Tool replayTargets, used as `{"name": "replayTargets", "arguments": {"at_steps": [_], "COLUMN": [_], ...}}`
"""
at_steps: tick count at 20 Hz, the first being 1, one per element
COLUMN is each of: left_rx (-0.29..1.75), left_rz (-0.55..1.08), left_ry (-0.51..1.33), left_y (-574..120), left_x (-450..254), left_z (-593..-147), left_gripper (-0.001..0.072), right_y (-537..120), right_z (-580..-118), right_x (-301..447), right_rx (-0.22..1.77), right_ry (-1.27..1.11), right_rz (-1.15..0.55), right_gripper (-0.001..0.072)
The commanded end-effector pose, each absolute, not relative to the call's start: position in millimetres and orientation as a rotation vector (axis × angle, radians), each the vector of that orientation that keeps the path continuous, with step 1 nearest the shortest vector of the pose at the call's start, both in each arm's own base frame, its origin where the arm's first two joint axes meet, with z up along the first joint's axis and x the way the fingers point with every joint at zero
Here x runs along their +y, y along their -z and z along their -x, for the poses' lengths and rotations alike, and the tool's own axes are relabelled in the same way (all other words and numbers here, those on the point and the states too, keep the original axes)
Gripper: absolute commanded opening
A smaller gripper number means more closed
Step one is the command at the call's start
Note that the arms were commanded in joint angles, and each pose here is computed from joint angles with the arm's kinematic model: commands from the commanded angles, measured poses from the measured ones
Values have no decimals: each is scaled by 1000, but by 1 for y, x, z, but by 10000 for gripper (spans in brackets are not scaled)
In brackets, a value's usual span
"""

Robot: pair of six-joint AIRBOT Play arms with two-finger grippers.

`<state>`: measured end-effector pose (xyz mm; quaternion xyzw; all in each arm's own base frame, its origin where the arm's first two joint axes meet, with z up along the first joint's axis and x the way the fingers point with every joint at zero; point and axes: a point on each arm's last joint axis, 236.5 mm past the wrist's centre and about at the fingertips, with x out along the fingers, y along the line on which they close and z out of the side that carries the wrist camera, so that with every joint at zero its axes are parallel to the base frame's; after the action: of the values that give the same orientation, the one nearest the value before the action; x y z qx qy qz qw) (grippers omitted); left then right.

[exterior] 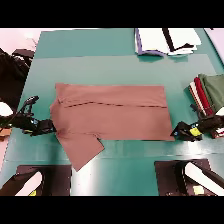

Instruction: Fold the shirts.

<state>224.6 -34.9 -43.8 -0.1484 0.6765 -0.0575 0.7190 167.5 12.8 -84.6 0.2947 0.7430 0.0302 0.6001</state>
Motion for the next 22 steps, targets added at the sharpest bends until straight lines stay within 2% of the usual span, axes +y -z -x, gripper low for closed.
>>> {"name": "replayTargets", "arguments": {"at_steps": [1, 2, 3, 4, 5, 9, 16, 19, 20, 22], "left_rx": [1490, 1497, 1513, 1534, 1557, 1615, 1595, 1614, 1620, 1613], "left_rz": [370, 369, 363, 354, 351, 397, 607, 635, 635, 630], "left_ry": [131, 133, 136, 137, 139, 126, 186, 229, 229, 234], "left_y": [47, 47, 47, 48, 48, 61, 81, 86, 88, 86], "left_x": [-42, -42, -42, -41, -41, -47, -86, -96, -97, -96], "left_z": [-221, -220, -216, -210, -205, -188, -180, -169, -167, -169], "left_gripper": [522, 522, 523, 522, 522, 522, 522, 518, 380, 183], "right_y": [101, 104, 103, 101, 97, 82, 57, 49, 46, 41], "right_z": [-166, -171, -177, -181, -186, -198, -232, -240, -243, -248], "right_x": [36, 41, 45, 48, 50, 56, 60, 60, 59, 59], "right_rx": [1748, 1746, 1743, 1739, 1731, 1730, 1633, 1611, 1606, 1591], "right_ry": [-123, -142, -167, -189, -213, -259, -282, -286, -287, -290], "right_rz": [-672, -630, -583, -531, -480, -343, -295, -288, -285, -280], "right_gripper": [423, 295, 126, 55, 16, 15, 16, 15, 15, 15]}}
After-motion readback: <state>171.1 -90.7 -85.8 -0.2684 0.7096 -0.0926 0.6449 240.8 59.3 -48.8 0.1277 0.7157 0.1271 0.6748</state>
